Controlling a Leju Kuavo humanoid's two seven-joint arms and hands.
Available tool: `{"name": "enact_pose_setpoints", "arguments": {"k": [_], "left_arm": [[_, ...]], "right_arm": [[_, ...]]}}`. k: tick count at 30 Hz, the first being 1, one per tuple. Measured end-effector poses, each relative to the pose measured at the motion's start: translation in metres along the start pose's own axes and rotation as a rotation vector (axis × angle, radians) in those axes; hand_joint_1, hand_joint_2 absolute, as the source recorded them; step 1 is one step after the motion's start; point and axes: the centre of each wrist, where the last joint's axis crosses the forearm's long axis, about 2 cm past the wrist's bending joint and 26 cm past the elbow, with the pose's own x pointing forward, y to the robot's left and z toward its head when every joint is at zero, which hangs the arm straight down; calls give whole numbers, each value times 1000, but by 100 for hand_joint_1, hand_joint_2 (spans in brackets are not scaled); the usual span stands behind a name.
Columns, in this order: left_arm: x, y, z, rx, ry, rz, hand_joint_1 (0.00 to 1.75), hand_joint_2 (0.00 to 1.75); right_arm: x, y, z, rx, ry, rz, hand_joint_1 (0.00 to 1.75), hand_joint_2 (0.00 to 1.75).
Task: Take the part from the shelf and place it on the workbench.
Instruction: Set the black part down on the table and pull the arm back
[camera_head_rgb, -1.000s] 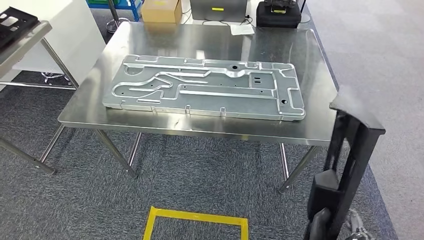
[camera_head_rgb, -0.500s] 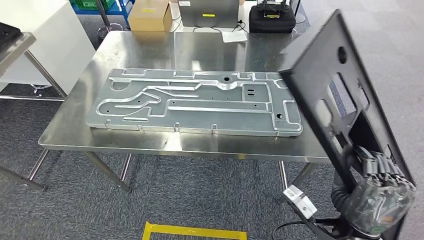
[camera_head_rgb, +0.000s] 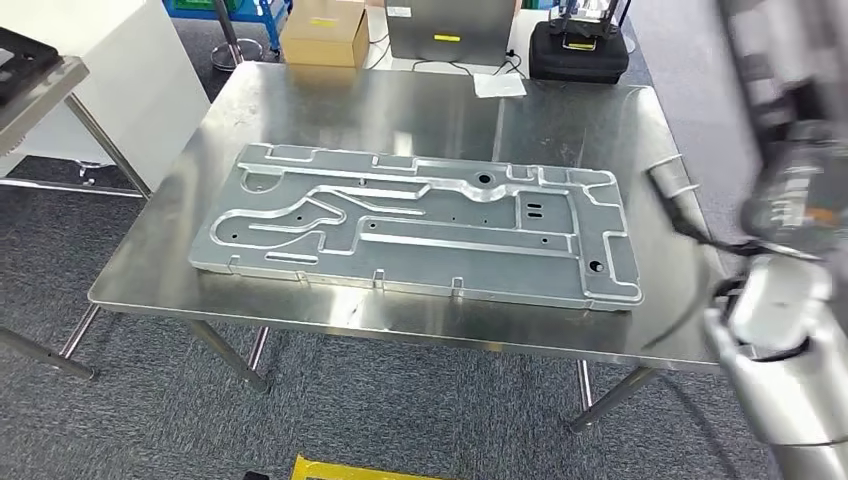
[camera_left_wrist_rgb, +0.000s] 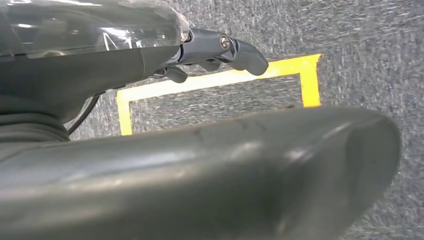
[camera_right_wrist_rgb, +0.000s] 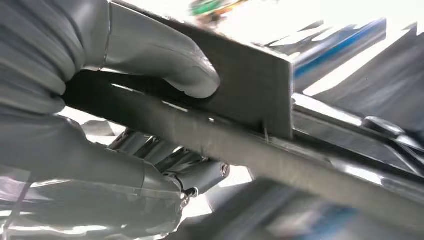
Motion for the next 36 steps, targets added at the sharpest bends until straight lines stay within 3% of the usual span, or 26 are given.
{"name": "enact_pose_setpoints", "arguments": {"k": [2,4,5,7,12,36], "left_arm": [[-1,1,0,-2,1,1,0,0],[-1,3,0,0,2,0,0,0],[-1,3,0,1,2,-1,0,0],[-1,4,0,2,2,-2,0,0],[-4,4,1,1,7,-2,0,0],[3,7,-2,-4,0,-46,0,0]], "right_arm": [[37,13,40,53,-318,1,175,175],[55,21,78,95,-634,-1,175,175],[58,25,89,107,-742,-2,175,175],[58,32,96,118,-837,1,175,175],[55,44,88,141,-874,24,175,175],[97,58,78,176,-826,-71,175,175]]}}
